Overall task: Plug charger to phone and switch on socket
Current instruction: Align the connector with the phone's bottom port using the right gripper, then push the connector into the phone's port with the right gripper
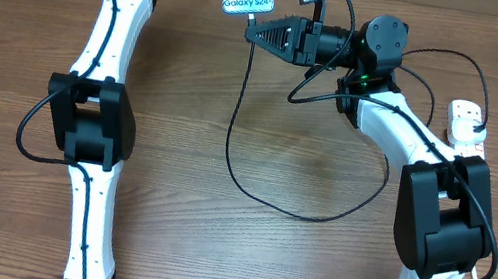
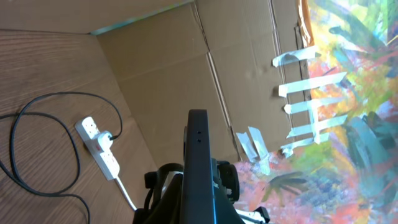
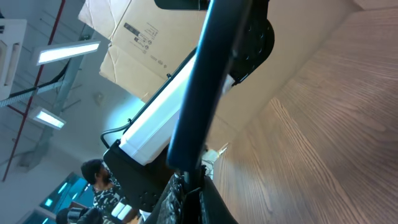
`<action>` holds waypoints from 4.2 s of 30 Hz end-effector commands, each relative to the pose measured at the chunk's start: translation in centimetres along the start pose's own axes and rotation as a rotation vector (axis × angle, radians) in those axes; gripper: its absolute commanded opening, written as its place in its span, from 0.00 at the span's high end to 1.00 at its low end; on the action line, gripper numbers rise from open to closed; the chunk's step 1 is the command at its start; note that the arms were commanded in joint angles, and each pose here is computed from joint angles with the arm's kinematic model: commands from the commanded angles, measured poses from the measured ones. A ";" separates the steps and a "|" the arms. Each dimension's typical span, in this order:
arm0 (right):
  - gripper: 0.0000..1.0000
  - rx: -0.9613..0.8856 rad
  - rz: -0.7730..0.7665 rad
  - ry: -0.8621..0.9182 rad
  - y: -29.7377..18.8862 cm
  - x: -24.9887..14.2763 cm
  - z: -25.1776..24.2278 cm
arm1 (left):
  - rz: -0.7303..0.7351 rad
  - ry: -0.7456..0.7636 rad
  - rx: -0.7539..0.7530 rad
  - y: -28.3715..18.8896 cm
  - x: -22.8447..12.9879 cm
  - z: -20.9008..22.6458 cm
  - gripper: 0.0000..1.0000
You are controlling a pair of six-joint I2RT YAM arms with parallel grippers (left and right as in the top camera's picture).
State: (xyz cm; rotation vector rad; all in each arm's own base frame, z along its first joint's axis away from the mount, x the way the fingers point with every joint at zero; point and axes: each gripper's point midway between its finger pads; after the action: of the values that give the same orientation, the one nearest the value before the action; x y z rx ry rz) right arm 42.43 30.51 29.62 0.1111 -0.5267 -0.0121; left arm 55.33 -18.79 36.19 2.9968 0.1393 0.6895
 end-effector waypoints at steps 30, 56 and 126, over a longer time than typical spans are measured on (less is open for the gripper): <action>0.96 -0.005 -0.022 -0.055 0.1 0.7 0.0 | -0.051 0.044 -0.015 0.3 0.9 -0.9 0.96; 0.96 -0.026 0.003 -0.106 0.1 0.1 -1.0 | -0.045 0.102 -0.001 0.4 0.9 -0.3 0.96; 0.96 -0.073 -0.032 -0.103 -0.4 0.7 -2.4 | 0.014 0.095 0.014 1.1 -0.1 1.0 0.96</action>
State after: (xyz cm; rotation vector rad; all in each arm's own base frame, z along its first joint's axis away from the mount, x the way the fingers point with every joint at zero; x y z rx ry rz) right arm 43.53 30.57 27.37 0.0495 -0.6055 -0.0398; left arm 56.18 -19.65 34.53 3.0006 0.1404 0.7757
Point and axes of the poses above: each gripper's point midway between its finger pads, its own y axis out along the fingers, its own z axis along the line the jaws close on, x = y × z, and after that the axes turned 7 degrees about y, right-handed
